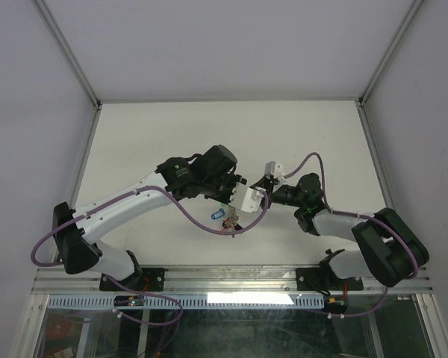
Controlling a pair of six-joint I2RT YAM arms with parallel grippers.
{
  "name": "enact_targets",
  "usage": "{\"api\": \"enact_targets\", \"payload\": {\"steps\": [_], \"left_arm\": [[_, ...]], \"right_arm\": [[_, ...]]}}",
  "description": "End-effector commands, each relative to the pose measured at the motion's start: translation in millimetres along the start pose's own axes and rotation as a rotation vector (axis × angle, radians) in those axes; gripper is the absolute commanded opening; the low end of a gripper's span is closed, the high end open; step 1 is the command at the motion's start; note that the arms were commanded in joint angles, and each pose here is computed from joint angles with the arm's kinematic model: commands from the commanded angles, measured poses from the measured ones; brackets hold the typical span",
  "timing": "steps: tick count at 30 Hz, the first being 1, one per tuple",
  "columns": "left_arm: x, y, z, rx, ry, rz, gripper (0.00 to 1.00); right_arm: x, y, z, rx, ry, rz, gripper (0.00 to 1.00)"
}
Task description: Put the keys on the keyring
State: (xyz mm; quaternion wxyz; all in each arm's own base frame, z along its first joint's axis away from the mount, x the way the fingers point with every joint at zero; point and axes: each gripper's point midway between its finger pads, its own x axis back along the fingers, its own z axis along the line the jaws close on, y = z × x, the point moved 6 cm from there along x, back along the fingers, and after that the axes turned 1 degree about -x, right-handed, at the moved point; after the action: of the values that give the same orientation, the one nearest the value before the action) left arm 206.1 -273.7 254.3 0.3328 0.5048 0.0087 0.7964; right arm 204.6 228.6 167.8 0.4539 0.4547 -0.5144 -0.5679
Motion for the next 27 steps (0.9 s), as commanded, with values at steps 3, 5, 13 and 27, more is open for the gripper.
{"api": "enact_targets", "payload": {"steps": [3, 5, 13, 27], "left_arm": [[21, 3, 1, 0.082, 0.105, -0.170, 0.32], [21, 3, -1, 0.112, 0.118, -0.254, 0.33], [19, -7, 2, 0.294, 0.250, -0.532, 0.32], [21, 12, -2, 0.369, 0.273, -0.868, 0.19]], "right_arm": [[6, 30, 0, 0.146, -0.004, -0.135, 0.00], [9, 30, 1, 0.153, -0.004, -0.145, 0.00], [16, 38, 8, 0.189, 0.013, -0.228, 0.00], [18, 45, 14, 0.199, 0.058, -0.267, 0.00]]}}
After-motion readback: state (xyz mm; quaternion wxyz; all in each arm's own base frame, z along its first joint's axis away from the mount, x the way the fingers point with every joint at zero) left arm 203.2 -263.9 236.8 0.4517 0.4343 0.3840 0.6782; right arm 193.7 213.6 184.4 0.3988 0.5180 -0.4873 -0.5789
